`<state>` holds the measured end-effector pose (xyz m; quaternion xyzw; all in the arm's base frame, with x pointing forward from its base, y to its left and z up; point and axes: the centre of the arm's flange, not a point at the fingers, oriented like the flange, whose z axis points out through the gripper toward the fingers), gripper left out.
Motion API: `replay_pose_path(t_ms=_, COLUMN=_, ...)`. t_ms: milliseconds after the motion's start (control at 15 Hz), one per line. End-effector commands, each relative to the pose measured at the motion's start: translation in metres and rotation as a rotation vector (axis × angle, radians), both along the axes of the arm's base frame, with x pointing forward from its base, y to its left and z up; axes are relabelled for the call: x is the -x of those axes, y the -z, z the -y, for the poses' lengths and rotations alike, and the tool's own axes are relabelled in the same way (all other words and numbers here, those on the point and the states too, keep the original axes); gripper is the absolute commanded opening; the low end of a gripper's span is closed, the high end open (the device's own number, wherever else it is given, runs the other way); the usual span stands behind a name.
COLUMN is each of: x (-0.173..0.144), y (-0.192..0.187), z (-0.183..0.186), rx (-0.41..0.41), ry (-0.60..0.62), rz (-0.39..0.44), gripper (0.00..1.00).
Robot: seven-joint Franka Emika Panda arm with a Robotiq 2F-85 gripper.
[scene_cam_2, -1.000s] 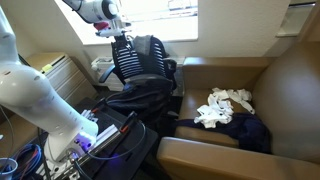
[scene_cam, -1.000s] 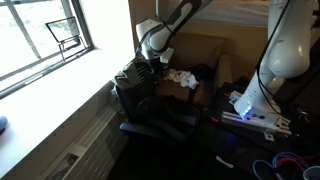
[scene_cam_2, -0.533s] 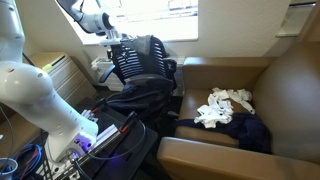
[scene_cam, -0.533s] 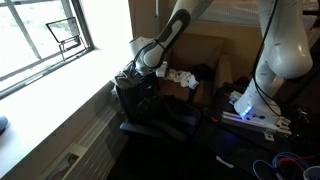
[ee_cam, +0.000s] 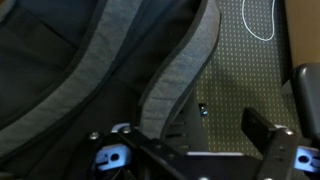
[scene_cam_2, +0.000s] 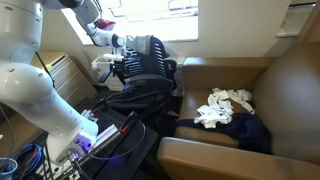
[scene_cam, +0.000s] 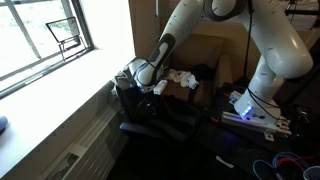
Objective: Take them bag and put it on the chair
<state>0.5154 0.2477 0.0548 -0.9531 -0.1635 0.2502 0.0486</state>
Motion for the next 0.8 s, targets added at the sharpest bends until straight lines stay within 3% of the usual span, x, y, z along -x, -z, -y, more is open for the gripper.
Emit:
replay_pose_path(t_ms=0, x=0.003, y=0.018, z=0.0, rx=-0.004, ry=0.022, rz=-0.033, gripper=1.0)
replay_pose_path(t_ms=133, x=0.006, y=0.036, z=0.002, rx=-0.002, ry=0.028, rz=-0.053, gripper=1.0)
replay_pose_path(t_ms=333, x=0.002, y=0.028, z=-0.001, rx=-0.006, ry=0.026, rz=-0.039, gripper=1.0)
replay_pose_path(t_ms=733, x=-0.006, y=0.079, z=-0.001, rx=-0.013, ry=0.186, rz=0.217, gripper=1.0)
